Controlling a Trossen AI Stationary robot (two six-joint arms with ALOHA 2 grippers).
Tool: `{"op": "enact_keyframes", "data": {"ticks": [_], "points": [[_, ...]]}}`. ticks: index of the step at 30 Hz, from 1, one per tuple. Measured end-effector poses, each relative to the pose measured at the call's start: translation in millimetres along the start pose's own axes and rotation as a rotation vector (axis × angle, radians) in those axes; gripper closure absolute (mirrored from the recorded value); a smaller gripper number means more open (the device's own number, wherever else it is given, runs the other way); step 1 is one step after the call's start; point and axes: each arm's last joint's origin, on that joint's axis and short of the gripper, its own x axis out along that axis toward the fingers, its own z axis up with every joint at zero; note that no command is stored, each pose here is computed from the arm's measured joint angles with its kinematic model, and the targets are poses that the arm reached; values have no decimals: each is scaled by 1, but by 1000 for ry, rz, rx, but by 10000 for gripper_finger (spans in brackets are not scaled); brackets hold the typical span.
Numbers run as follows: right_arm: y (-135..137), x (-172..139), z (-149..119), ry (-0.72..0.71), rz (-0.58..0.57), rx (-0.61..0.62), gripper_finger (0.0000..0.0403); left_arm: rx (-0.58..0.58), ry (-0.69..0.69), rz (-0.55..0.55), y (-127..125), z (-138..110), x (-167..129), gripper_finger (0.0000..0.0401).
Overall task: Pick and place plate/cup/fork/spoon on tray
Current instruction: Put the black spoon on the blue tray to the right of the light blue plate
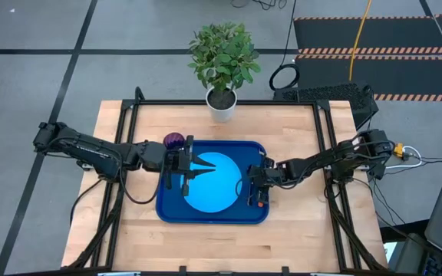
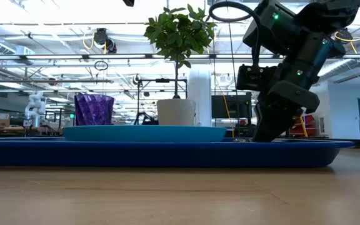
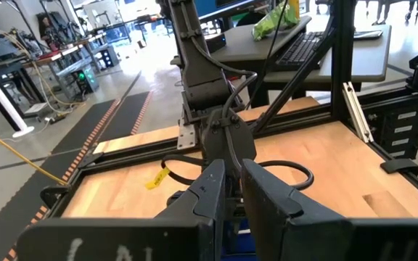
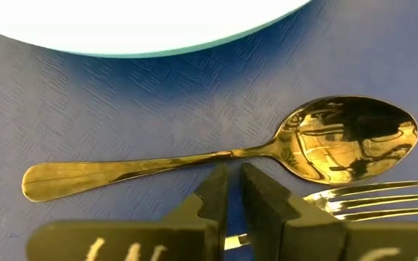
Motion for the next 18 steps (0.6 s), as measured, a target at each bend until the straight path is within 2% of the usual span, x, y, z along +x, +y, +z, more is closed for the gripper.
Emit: {"op": "enact_keyframes", "data": {"ticks": [18], "points": [[0,1,2,-21,9,-20,369,0,0,0,0,0,0,350]]}}
